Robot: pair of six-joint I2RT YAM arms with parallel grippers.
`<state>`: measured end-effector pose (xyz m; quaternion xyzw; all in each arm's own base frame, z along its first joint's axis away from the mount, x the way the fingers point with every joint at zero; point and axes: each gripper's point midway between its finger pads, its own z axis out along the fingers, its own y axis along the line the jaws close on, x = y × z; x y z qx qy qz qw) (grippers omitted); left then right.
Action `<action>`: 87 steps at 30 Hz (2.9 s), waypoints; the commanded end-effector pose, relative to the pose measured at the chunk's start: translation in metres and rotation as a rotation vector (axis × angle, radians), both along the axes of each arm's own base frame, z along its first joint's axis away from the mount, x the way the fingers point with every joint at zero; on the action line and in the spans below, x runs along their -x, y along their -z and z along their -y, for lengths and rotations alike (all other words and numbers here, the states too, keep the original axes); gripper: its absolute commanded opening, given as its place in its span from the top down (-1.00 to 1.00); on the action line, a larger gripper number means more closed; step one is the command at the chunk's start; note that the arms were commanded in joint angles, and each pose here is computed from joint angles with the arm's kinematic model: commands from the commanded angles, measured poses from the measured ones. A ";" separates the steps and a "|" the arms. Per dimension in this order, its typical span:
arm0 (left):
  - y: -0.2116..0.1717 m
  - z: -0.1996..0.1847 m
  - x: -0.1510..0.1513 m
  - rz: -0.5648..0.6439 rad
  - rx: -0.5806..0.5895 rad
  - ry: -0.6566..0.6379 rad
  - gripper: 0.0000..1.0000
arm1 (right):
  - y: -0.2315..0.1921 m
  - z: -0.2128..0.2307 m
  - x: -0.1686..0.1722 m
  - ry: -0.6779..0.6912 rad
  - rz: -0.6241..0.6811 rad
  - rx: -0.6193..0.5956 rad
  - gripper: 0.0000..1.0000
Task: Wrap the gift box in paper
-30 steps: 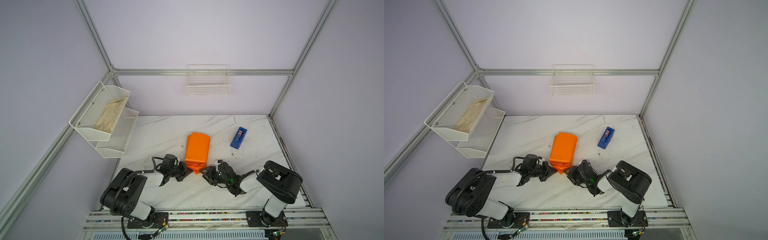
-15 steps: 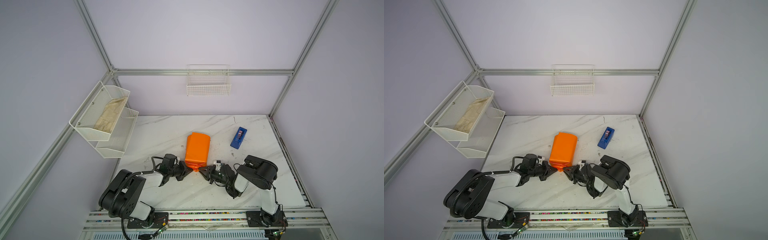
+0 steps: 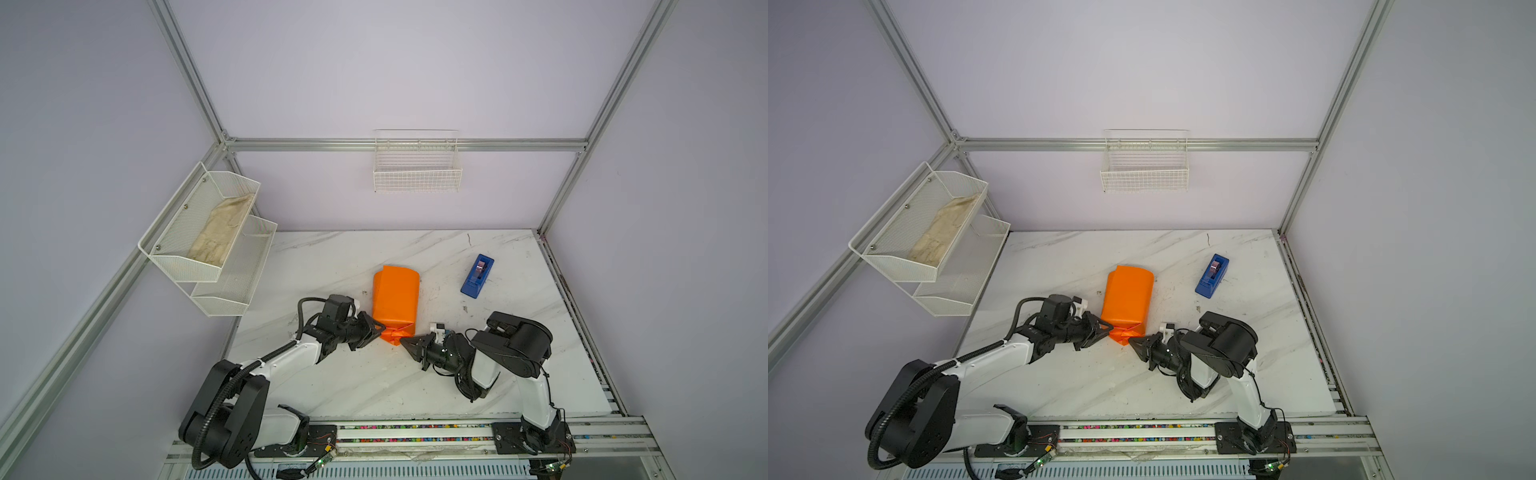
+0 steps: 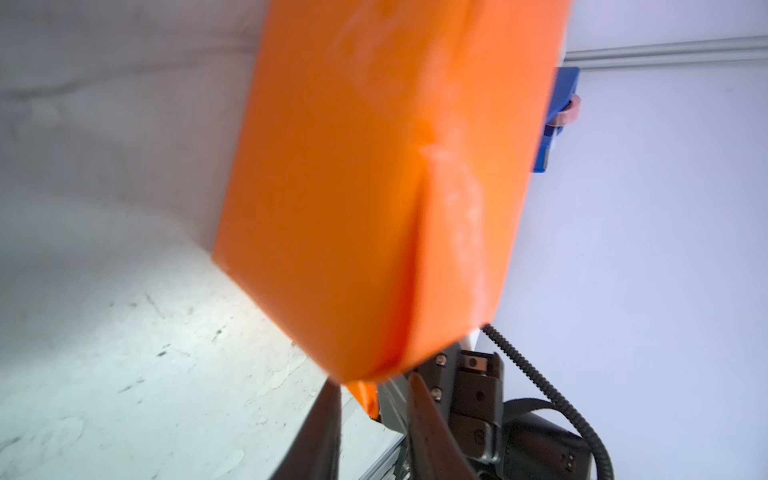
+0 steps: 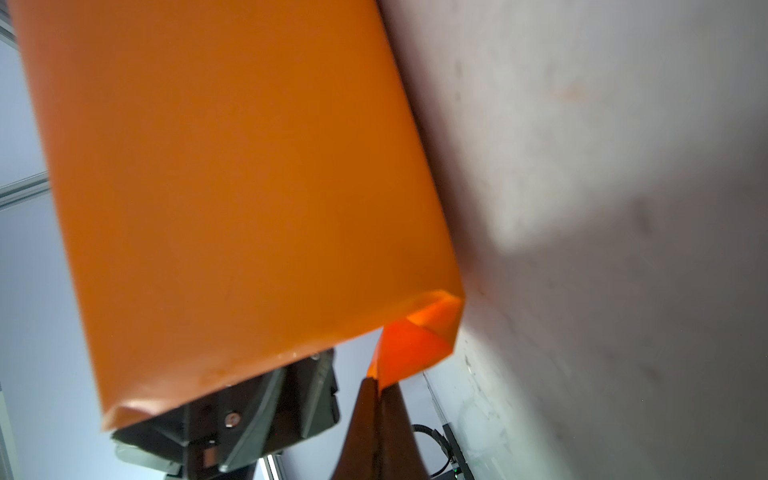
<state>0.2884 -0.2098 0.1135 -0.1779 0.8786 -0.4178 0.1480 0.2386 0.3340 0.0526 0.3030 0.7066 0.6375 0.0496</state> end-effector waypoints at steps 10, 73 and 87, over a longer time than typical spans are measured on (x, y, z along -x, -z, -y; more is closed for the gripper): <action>-0.107 0.018 -0.048 0.620 -0.410 0.599 0.04 | 0.024 0.017 0.022 0.012 -0.234 -0.001 1.00; 0.055 0.043 0.040 1.192 -0.820 1.528 -0.42 | -0.040 0.024 -0.016 0.122 -0.188 -0.094 1.00; 0.062 0.038 0.020 1.210 -1.083 1.436 -0.48 | -0.046 0.021 -0.020 0.125 -0.194 -0.115 1.00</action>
